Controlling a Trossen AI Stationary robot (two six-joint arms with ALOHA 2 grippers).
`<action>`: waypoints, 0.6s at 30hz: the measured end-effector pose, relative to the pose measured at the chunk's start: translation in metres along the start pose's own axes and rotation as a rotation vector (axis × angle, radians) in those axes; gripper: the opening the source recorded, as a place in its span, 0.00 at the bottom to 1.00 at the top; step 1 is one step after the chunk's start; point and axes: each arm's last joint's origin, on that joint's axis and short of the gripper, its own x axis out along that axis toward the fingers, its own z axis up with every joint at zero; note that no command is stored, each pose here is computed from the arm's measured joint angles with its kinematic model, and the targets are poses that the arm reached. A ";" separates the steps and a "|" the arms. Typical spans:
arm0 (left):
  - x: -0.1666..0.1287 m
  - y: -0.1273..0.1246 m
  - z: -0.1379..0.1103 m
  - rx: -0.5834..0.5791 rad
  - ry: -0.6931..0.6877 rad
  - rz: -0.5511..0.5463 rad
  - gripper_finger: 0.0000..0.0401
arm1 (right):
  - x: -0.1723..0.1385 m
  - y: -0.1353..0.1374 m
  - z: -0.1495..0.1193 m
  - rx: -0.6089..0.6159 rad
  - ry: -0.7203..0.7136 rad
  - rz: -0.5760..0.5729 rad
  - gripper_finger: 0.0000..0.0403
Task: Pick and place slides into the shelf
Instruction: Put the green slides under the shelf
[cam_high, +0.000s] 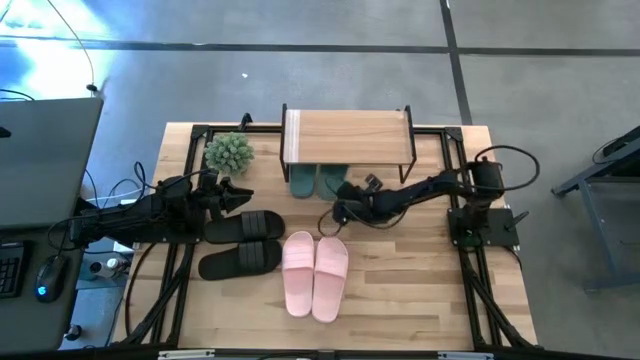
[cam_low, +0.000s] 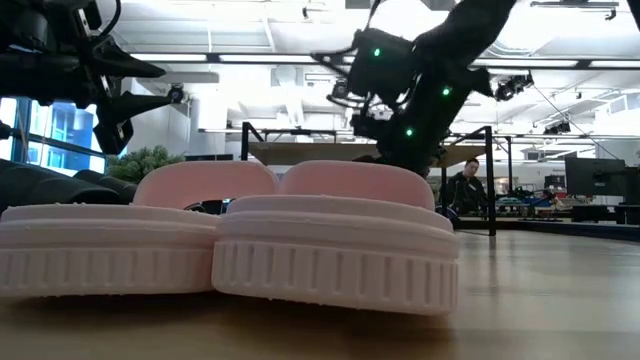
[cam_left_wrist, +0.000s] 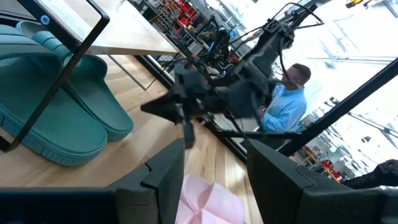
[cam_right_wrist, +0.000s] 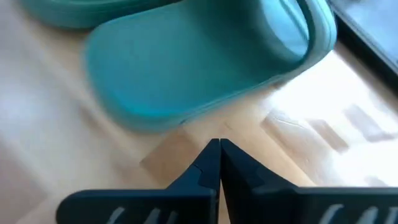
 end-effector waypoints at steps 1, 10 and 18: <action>0.000 0.000 0.000 0.000 0.000 0.000 0.40 | 0.006 -0.003 0.001 0.022 0.011 0.014 0.00; 0.000 0.000 0.000 0.000 0.003 -0.003 0.40 | 0.041 -0.030 -0.017 0.195 0.024 0.078 0.00; 0.000 0.000 0.000 0.005 0.003 -0.003 0.40 | 0.048 -0.038 -0.020 0.285 -0.028 0.036 0.00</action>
